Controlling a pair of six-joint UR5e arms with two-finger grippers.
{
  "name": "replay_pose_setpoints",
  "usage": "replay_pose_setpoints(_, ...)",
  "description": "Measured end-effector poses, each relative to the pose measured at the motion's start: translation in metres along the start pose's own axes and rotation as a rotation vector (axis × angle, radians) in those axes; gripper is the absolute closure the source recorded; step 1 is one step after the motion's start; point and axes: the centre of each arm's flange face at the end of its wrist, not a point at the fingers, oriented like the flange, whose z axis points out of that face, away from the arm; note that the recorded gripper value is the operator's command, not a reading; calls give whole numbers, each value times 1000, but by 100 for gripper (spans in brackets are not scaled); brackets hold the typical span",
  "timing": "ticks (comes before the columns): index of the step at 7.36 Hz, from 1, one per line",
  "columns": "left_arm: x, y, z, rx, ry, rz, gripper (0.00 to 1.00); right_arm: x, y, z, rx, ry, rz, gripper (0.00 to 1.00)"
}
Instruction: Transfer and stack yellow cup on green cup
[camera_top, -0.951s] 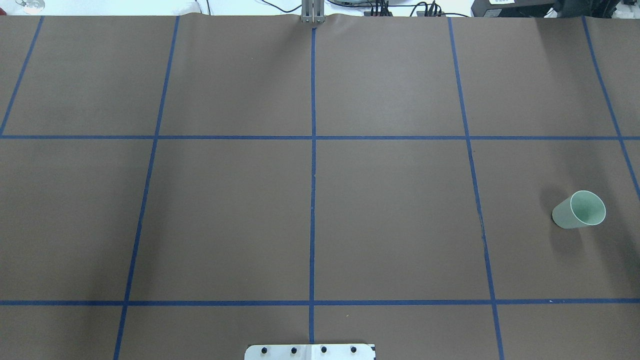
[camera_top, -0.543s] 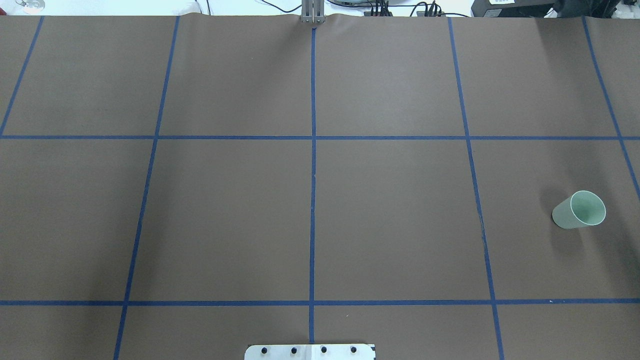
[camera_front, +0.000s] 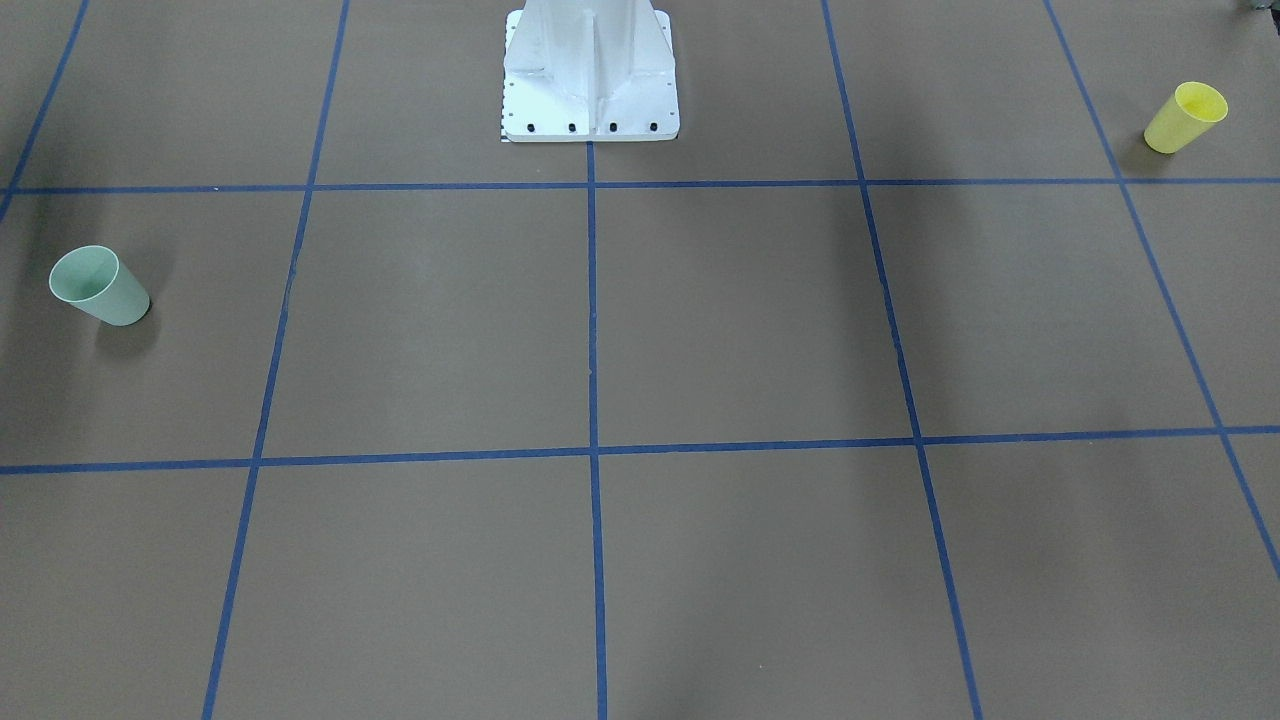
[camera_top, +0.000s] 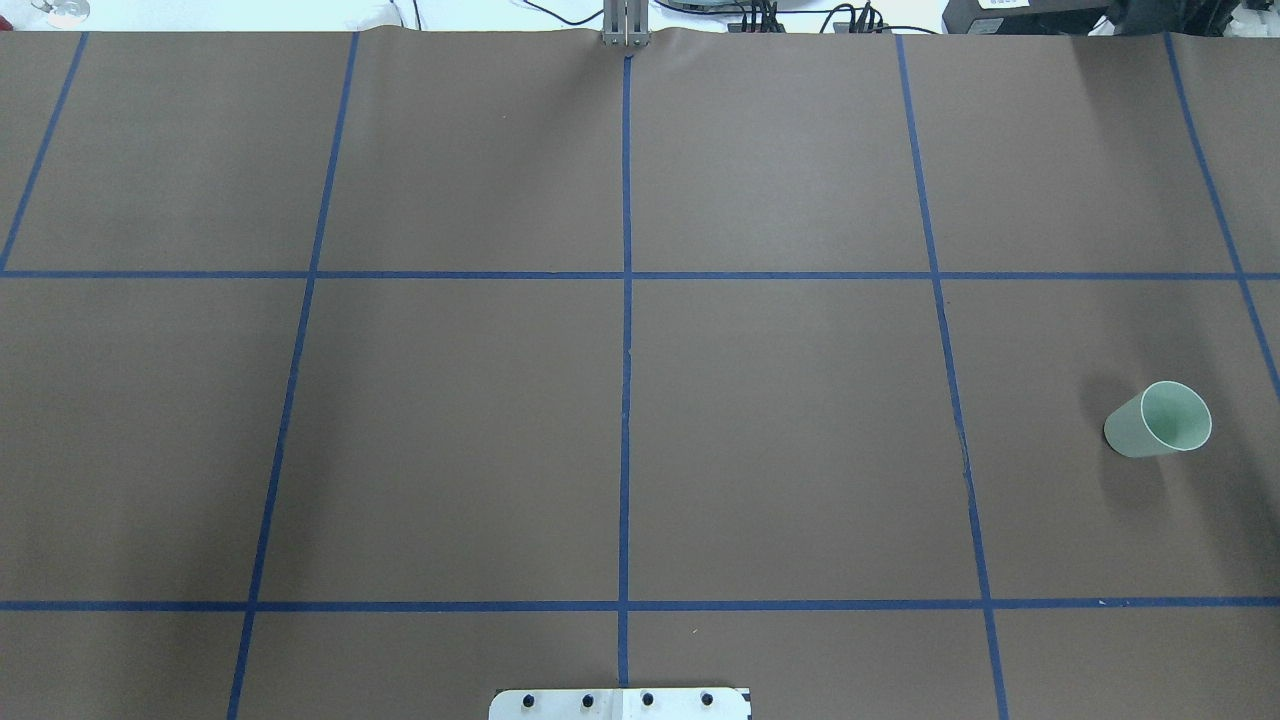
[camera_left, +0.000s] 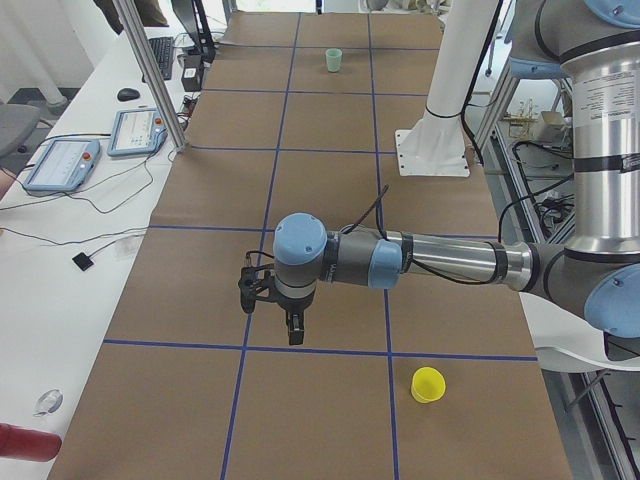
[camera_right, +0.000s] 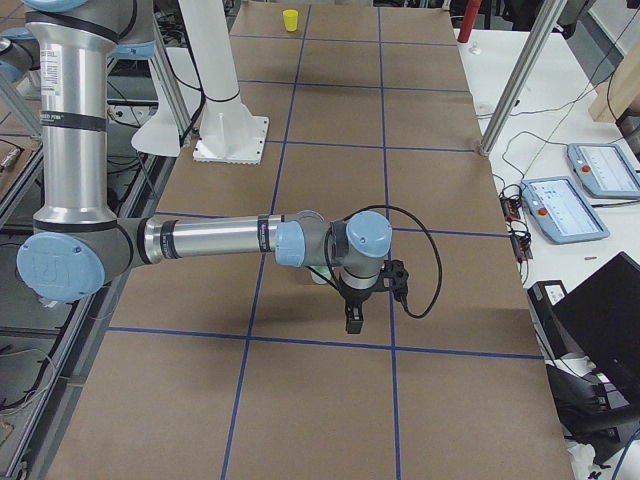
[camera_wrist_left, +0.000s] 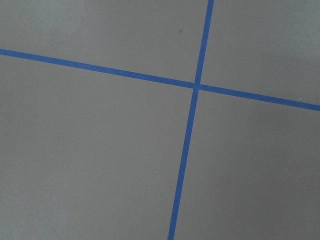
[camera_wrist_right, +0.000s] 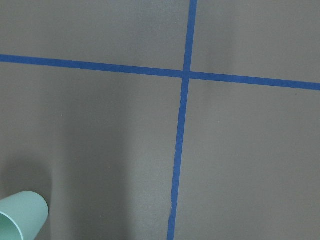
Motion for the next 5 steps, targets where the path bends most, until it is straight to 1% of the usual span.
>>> replay_pose_setpoints(1, 24, -3, 12, 2, 3, -38, 0, -1, 0, 1, -2, 0, -2, 1)
replay_pose_setpoints(2, 50, -3, 29, 4, -13, -105, 0, -2, 0, 1, -3, 1, -6, 1)
replay_pose_setpoints(3, 72, -2, 50, 17, -58, -197, 0, -2, -1, 1, 5, 1, -14, 1)
replay_pose_setpoints(5, 91, 3, 78, 84, -162, -423, 0, -5, -1, 2, 25, 0, -39, 1)
